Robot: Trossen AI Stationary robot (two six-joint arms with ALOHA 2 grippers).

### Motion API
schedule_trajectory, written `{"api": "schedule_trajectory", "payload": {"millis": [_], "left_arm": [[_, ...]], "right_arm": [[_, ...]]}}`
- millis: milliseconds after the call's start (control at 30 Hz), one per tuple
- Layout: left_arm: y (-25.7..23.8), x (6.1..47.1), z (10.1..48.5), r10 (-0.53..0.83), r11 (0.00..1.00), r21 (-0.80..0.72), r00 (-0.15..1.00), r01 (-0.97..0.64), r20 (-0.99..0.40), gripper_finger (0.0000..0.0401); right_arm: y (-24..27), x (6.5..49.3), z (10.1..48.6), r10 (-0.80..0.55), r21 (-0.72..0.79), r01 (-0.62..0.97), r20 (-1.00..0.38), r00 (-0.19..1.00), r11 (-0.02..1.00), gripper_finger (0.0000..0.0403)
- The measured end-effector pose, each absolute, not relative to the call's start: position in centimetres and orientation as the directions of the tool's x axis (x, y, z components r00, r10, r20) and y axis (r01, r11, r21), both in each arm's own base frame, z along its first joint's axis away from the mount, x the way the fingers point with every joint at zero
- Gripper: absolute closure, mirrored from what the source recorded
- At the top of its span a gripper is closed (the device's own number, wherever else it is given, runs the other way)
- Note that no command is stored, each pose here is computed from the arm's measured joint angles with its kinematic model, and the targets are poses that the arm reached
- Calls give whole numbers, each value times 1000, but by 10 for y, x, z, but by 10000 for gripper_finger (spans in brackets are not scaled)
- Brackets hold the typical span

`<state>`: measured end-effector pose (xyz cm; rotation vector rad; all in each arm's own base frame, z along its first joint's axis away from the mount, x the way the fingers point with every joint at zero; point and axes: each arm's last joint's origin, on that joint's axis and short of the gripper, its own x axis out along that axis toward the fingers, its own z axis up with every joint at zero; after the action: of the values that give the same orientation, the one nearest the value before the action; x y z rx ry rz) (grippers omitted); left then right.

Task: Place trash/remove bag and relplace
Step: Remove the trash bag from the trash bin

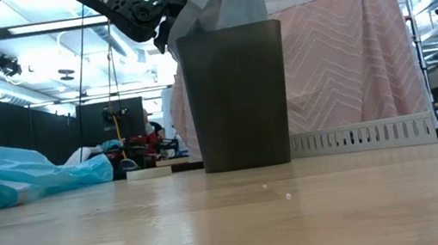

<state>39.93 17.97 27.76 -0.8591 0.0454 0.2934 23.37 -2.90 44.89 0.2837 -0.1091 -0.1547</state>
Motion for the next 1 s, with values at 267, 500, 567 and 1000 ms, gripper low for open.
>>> {"api": "schedule_trajectory", "payload": {"millis": [267, 500, 567, 1000], "left_arm": [[180, 399, 278, 237, 615, -740, 959, -273, -156, 394], [180, 399, 278, 237, 615, -740, 959, -273, -156, 394], [180, 399, 278, 237, 615, -740, 959, -273, -157, 394], [180, 399, 278, 237, 630, -726, 959, -274, -156, 394]], "right_arm": [[-23, 241, 439, -368, 250, 354, 7, 930, 901, 238], [-39, 253, 436, -417, 246, 397, 35, 908, 884, 230], [-44, 253, 440, -431, 247, 401, 76, 899, 882, 231], [-61, 265, 438, -380, 305, 329, 125, 917, 894, 232]]}}
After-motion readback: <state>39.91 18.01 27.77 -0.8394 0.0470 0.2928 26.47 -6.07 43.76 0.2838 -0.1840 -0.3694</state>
